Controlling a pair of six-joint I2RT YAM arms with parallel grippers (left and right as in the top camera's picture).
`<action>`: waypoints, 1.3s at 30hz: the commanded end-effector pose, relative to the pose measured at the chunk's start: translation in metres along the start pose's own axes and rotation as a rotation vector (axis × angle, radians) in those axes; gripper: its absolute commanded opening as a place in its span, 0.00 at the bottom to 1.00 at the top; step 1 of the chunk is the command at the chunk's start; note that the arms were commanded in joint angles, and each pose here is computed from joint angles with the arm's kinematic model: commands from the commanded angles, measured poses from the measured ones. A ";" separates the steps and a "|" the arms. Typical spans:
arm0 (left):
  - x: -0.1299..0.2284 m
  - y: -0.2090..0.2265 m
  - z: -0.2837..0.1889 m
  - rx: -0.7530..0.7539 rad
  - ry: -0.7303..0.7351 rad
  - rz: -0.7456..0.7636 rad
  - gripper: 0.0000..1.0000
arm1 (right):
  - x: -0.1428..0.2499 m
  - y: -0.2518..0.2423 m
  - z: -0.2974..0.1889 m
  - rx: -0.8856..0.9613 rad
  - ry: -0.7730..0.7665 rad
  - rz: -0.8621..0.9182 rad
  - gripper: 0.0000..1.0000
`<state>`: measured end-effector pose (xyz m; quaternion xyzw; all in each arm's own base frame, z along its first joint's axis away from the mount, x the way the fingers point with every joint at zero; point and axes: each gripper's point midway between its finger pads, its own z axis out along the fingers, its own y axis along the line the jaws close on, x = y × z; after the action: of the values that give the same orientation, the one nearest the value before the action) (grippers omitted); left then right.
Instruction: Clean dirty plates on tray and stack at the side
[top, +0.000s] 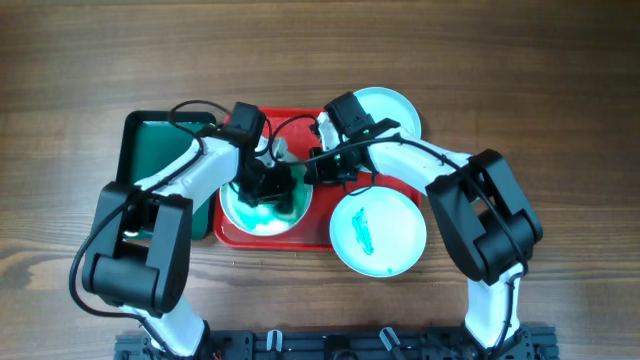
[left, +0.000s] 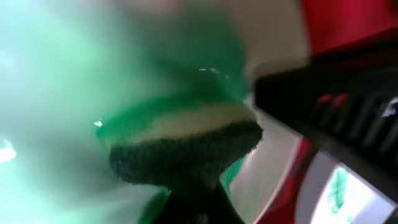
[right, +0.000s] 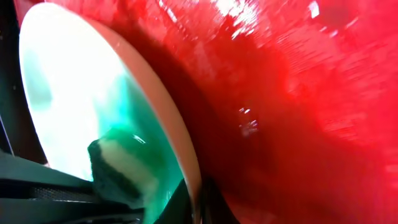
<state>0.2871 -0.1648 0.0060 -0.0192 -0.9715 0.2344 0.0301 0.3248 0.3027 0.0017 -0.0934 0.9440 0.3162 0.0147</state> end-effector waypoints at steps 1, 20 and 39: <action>-0.019 0.006 0.013 -0.027 -0.072 -0.039 0.04 | 0.004 -0.008 0.008 0.008 0.021 0.041 0.04; -0.069 0.060 -0.116 -0.666 -0.296 -0.278 0.04 | 0.004 -0.009 0.008 0.014 0.018 0.042 0.04; -0.050 0.117 -0.213 -0.597 -0.356 -0.557 0.04 | -0.015 0.008 -0.106 0.581 -0.332 -0.129 0.04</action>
<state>0.3455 0.0307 0.1273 0.2613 -0.9593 -0.0896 -0.0583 0.3252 0.2605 0.0561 -0.0905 0.9813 0.1223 0.1177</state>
